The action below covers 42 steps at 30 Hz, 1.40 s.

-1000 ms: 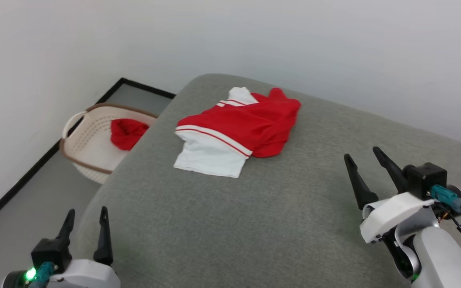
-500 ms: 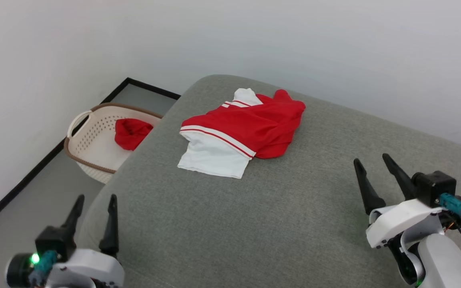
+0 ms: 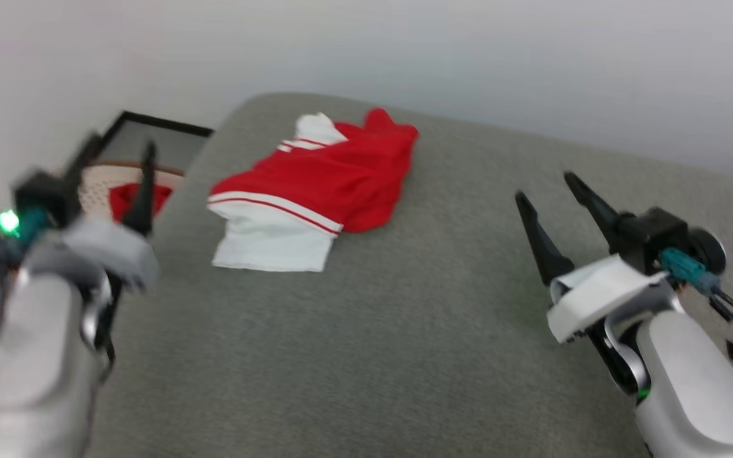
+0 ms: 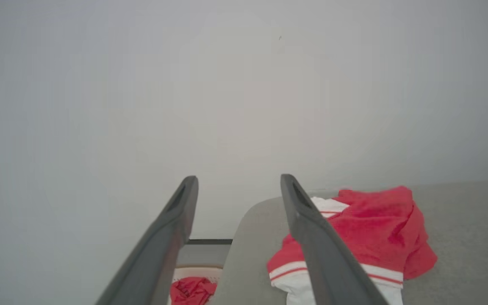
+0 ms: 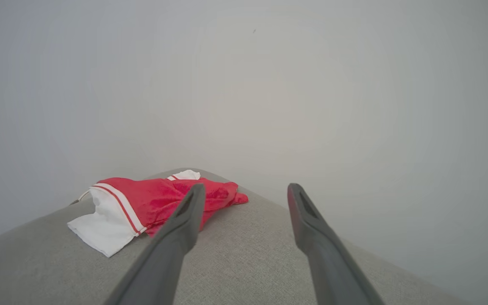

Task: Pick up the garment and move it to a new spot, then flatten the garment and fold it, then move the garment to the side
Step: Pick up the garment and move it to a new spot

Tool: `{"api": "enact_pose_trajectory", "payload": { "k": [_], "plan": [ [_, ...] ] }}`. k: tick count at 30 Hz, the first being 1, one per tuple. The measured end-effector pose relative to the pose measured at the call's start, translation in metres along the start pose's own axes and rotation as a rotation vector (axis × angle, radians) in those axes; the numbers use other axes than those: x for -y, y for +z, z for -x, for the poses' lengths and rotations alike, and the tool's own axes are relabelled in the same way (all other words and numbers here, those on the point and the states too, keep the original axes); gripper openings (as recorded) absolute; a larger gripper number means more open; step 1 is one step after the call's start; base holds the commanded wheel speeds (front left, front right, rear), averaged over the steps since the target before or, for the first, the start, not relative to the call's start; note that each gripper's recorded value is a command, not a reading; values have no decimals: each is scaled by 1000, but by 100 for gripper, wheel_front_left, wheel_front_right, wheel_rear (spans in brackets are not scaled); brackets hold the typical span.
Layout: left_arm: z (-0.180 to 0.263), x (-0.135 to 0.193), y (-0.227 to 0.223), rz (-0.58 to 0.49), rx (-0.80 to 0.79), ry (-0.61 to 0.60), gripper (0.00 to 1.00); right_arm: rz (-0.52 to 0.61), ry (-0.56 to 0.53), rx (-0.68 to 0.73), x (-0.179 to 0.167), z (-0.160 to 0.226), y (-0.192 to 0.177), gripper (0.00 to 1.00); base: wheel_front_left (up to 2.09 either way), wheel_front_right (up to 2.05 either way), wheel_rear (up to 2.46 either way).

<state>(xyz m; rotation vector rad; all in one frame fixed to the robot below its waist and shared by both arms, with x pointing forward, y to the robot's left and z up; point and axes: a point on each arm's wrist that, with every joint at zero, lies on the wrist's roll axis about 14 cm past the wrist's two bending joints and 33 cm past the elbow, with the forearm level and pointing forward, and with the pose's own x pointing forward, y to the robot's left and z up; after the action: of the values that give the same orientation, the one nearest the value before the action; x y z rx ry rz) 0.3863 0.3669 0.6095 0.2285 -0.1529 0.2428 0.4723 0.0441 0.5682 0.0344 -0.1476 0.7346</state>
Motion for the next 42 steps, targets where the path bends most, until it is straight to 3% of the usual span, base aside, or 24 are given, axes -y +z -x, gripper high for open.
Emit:
{"api": "enact_pose_trajectory", "payload": {
  "k": [5,10,12,17,20,26,29,41,42],
  "plan": [
    [-63,29,-18,17,-107,-76,100,0,-22,-12,19,-2,-12,100,0,0,0],
    [-97,46,-59,-65,-297,-155,100,-2,-56,14,38,-4,-12,100,0,0,0],
    [-105,62,-80,-29,-393,-184,100,-7,-76,11,47,-2,-17,100,0,0,0],
    [-106,113,-129,28,-635,-320,100,-16,-111,-21,65,5,-37,100,0,0,0],
    [-107,121,-150,-10,-740,-376,100,-11,-134,-29,78,7,-44,100,0,0,0],
    [-111,135,-189,20,-914,-410,100,-6,-160,-55,95,12,-61,100,0,0,0],
    [-111,157,-205,69,-960,-451,100,-5,-172,-68,103,15,-70,100,0,0,0],
    [-123,182,-249,123,-1105,-480,100,-6,-203,-140,120,27,-103,100,0,0,0],
    [-123,184,-250,129,-1109,-482,75,-7,-205,-142,121,27,-104,100,0,0,0]
  ]
}}
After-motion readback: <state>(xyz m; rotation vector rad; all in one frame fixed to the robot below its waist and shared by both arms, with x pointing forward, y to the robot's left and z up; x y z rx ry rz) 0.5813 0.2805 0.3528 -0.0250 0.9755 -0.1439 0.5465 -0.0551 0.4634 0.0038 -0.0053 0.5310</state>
